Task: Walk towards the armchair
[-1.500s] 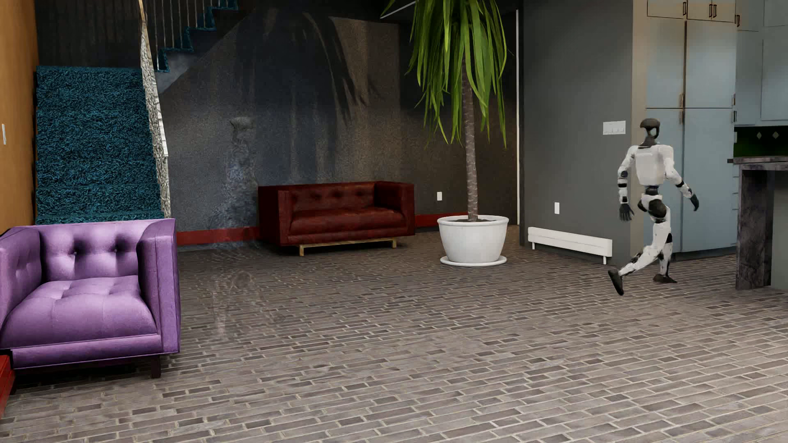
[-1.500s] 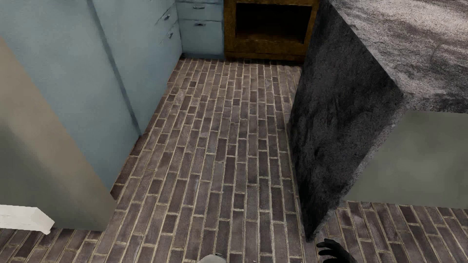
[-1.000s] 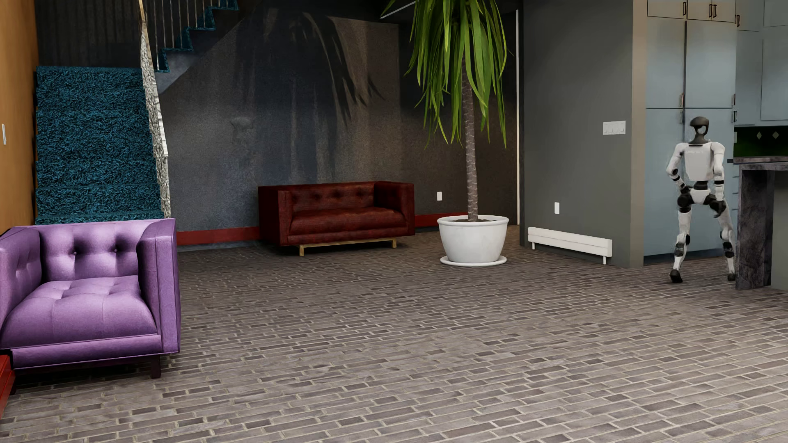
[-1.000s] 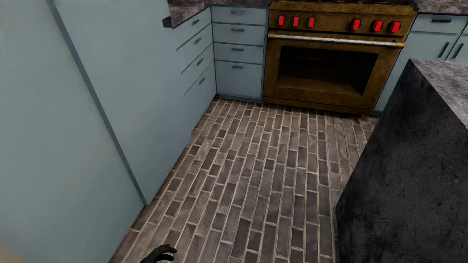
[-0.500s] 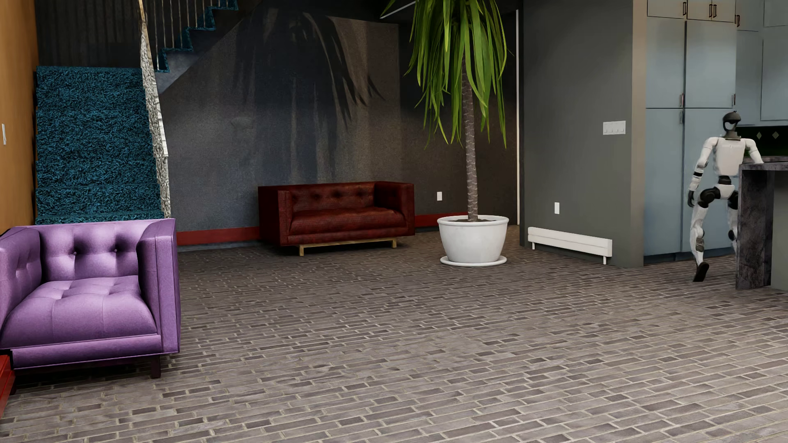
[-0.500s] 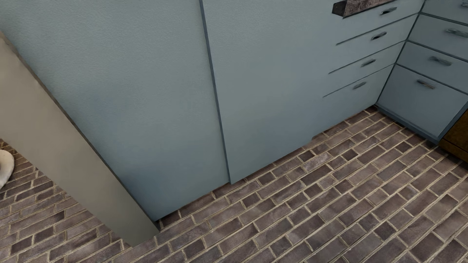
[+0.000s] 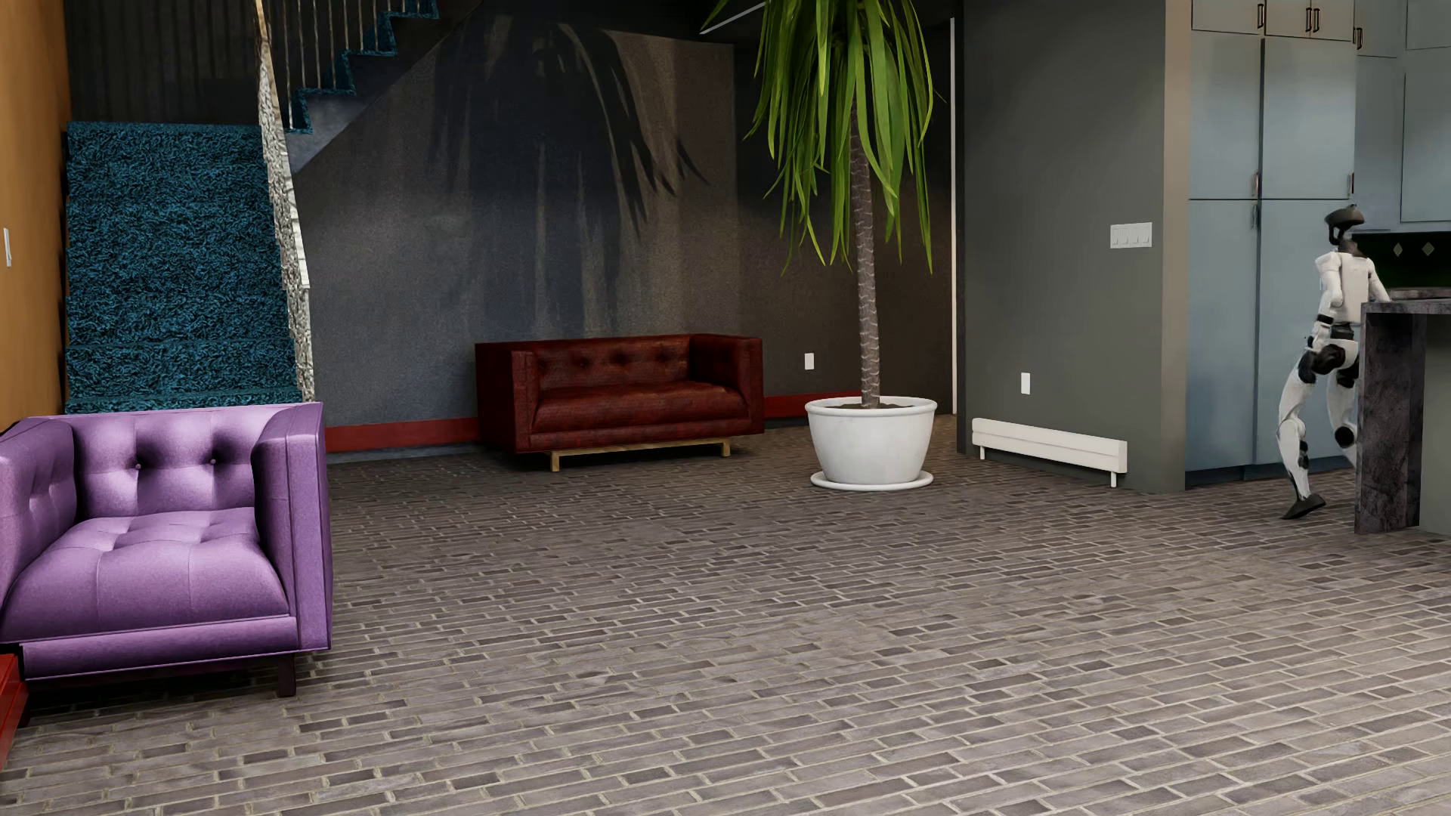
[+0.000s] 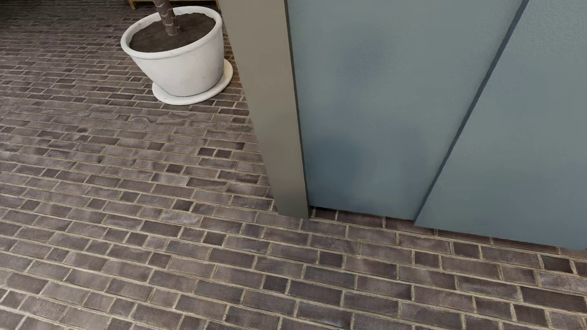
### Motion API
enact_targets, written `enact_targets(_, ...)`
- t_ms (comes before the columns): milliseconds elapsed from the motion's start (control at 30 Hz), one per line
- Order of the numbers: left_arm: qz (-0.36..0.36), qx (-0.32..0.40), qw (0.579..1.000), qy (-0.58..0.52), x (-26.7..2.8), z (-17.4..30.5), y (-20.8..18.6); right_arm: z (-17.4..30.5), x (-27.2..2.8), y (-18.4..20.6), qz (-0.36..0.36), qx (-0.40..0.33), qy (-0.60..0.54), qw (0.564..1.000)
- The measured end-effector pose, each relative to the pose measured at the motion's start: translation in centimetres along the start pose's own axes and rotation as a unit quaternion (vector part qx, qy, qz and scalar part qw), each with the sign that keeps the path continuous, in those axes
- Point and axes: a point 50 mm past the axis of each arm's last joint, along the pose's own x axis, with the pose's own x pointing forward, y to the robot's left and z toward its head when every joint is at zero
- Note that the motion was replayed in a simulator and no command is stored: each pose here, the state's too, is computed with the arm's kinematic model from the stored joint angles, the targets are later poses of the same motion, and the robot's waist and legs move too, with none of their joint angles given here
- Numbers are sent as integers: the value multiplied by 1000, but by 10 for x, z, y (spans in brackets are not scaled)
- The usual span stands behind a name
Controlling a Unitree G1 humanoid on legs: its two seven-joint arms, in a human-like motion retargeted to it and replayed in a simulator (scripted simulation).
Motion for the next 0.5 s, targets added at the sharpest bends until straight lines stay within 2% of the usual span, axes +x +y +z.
enact_targets(133, -47, 20, 998, 29, -6, -19, -30, 48, 4, -1, 6, -21, -89, 996)
enact_targets(233, -72, 29, 996, 41, -10, -26, -47, 64, -1, 8, 18, -18, -127, 992)
enact_targets(333, -87, 26, 995, 43, -13, -29, -58, 55, -5, 19, 29, -7, -118, 993)
enact_targets(500, -75, 20, 996, 49, -9, -28, -52, 2, -7, 28, 37, 6, -18, 999)
